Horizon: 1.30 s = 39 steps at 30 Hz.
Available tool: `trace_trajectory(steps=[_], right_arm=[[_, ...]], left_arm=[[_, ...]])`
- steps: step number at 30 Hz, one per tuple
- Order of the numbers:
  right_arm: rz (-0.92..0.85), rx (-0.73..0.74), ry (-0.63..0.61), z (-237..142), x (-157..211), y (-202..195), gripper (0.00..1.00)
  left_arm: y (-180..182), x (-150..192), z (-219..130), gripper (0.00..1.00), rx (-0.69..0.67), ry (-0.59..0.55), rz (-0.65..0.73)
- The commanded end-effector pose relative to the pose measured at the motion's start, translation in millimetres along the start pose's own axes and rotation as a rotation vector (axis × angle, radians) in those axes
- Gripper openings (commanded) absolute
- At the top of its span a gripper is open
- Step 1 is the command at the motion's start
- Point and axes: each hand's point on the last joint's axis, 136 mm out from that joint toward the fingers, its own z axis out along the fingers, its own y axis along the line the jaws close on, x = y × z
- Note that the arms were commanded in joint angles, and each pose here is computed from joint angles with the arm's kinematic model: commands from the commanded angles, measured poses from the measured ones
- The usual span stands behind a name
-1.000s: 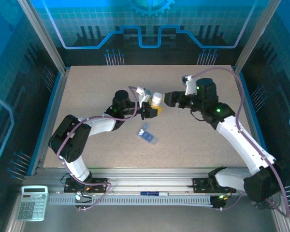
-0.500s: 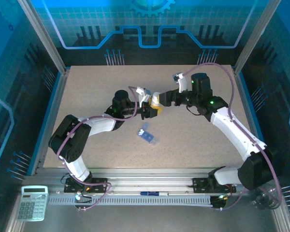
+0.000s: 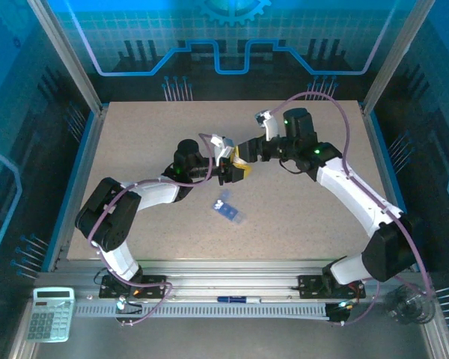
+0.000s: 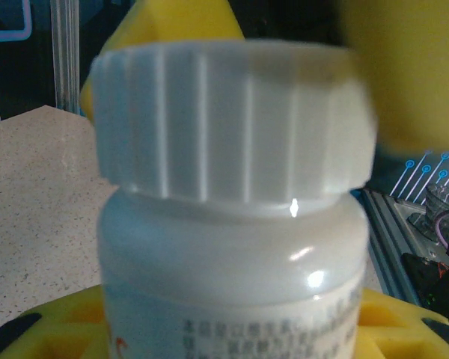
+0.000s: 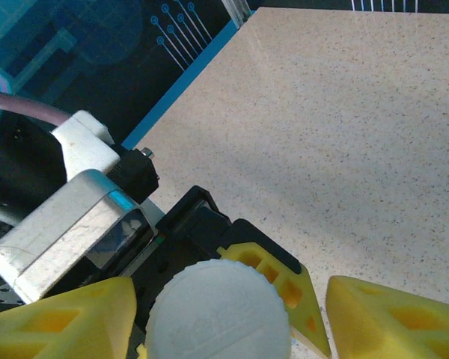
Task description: Sort the pills into containers
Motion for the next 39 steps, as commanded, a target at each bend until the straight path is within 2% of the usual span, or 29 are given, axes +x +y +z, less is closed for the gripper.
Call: trace_trajectory(steps=[1,7,15,16,18,21,22,23,32,39], right_arm=[[-0.026,-0.027,0.014,5.3,-1.2,9.8,0.65],[-0.018,-0.02,0.017,8.9,2.6,8.7,0.45],[0.002,0.025,-0.036,2.4,-6.7,2.5,0.36],[0.01,0.034,-0.046,1.1,-8.7,-0.1,0.36],[0.025,0.053,-0.065,-1.6,-12.7,-6.1,0.33],[0.056,0.079,-0.097,-7.8,-19.3,-17.2,0.32],[0.066,0.085,-0.107,-10.1,-21.4,-20.9,0.32],[0.072,0.093,-0.114,-12.1,-22.6,-24.3,0.32],[0.138,0.232,-0.159,-30.1,-21.4,-69.4,0.32],[0.148,0.464,-0.158,-40.2,5.8,-121.2,0.32]], left_arm=[[-9.7,-28.6,-3.4,0.0,0.014,-0.059,0.08],[-9.7,-28.0,-3.7,0.0,0.012,-0.057,0.08],[-8.2,-25.8,-3.3,0.0,0.007,-0.053,0.077],[-7.4,-25.4,-3.5,0.04,0.002,-0.053,0.075],[-6.0,-25.6,-3.9,0.15,-0.009,-0.056,0.077],[-3.2,-23.0,-6.2,0.38,-0.036,-0.062,0.077],[-3.5,-22.4,-7.0,0.86,-0.038,-0.063,0.083],[-3.7,-20.5,-7.3,0.99,-0.038,-0.059,0.084],[-6.1,-9.0,-14.5,0.99,-0.057,-0.052,0.082],[-3.1,-5.7,-23.9,0.99,-0.117,-0.058,0.079]])
